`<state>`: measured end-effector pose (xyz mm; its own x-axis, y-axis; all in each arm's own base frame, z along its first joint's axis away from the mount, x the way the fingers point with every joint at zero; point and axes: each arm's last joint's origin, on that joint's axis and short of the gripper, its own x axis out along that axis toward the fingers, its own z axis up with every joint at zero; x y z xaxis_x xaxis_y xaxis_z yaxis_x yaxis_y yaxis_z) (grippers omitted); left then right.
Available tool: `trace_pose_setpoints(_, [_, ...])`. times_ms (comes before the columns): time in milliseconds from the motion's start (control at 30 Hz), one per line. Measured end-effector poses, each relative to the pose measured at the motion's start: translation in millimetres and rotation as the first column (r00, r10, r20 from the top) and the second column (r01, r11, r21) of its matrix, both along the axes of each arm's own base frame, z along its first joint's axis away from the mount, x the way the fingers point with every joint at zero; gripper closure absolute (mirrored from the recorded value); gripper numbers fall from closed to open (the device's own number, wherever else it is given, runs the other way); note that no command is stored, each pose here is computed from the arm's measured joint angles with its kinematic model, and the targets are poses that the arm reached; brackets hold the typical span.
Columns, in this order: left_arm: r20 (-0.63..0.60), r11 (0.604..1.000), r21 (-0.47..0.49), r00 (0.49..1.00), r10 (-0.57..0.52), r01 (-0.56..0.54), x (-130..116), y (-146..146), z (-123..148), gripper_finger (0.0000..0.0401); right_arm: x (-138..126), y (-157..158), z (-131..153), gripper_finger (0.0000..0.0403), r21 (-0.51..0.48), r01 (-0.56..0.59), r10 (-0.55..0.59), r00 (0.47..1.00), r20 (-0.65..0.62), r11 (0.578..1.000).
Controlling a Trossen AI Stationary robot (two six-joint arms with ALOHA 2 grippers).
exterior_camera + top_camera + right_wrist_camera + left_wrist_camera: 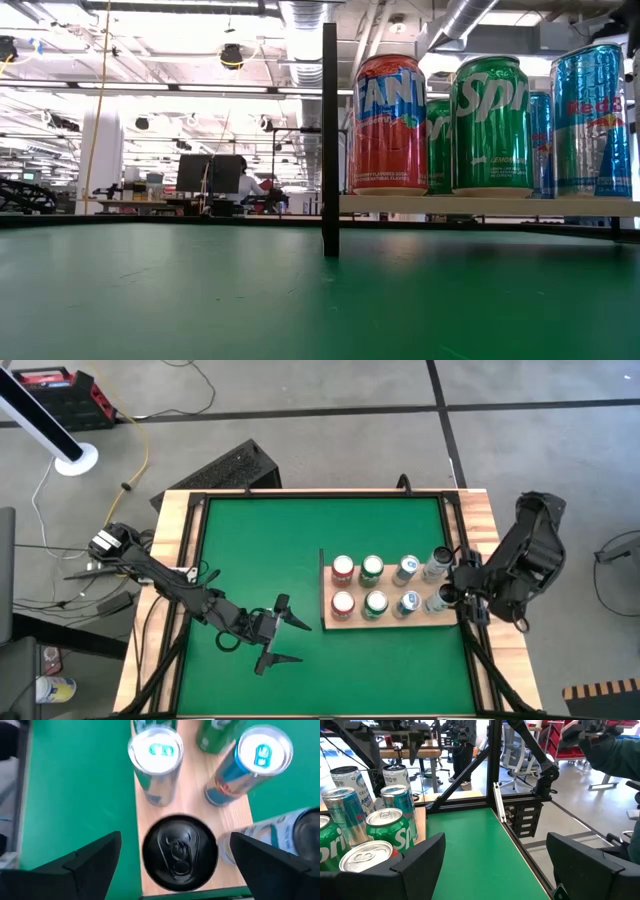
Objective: Place canned beverage on shelf
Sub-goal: Return to Home Position
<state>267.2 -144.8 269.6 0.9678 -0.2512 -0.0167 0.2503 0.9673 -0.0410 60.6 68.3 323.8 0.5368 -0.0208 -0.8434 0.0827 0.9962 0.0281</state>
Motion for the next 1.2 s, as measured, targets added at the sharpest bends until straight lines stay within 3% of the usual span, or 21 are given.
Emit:
trace_pose_setpoints(267, [0.005,1.000,0.008,1.000,0.015,-0.015,-1,2,2,0.0069,0,-11,36,0.0010,0.021,0.000,-0.003,0.993,0.119,1.000])
trace_pose_setpoints(433, [0.058,0.996,0.005,0.995,0.086,-0.087,-11,14,22,0.0069,0,-18,54,0.0012,0.037,0.067,-0.074,0.971,0.225,0.997])
trace_pose_setpoints(533, [0.078,0.988,0.064,0.987,0.138,-0.143,-24,29,37,0.0069,0,-22,61,0.0022,0.016,0.083,-0.084,0.945,0.316,0.996])
trace_pose_setpoints(700, [0.070,0.966,0.133,0.975,0.213,-0.221,-47,61,57,0.0069,-2,-27,76,0.0059,0.001,0.009,-0.008,0.873,0.488,1.000])
trace_pose_setpoints(833, [0.034,0.945,0.178,0.962,0.273,-0.274,-66,89,57,0.0069,-10,-40,85,0.0111,-0.058,0.010,0.026,0.812,0.583,0.998])
trace_pose_setpoints(967, [0.054,0.939,0.163,0.953,0.298,-0.303,-90,113,43,0.0069,-18,-52,80,0.0184,-0.053,0.068,-0.021,0.792,0.610,0.996])
trace_pose_setpoints(1133, [0.131,0.927,0.049,0.923,0.362,-0.371,-130,135,29,0.0069,-27,-63,54,0.0315,0.051,0.113,-0.120,0.761,0.638,0.992])
trace_pose_setpoints(1200, [0.154,0.930,0.000,0.919,0.363,-0.367,-142,139,23,0.0069,-24,-60,42,0.0369,0.045,0.123,-0.122,0.746,0.655,0.991])
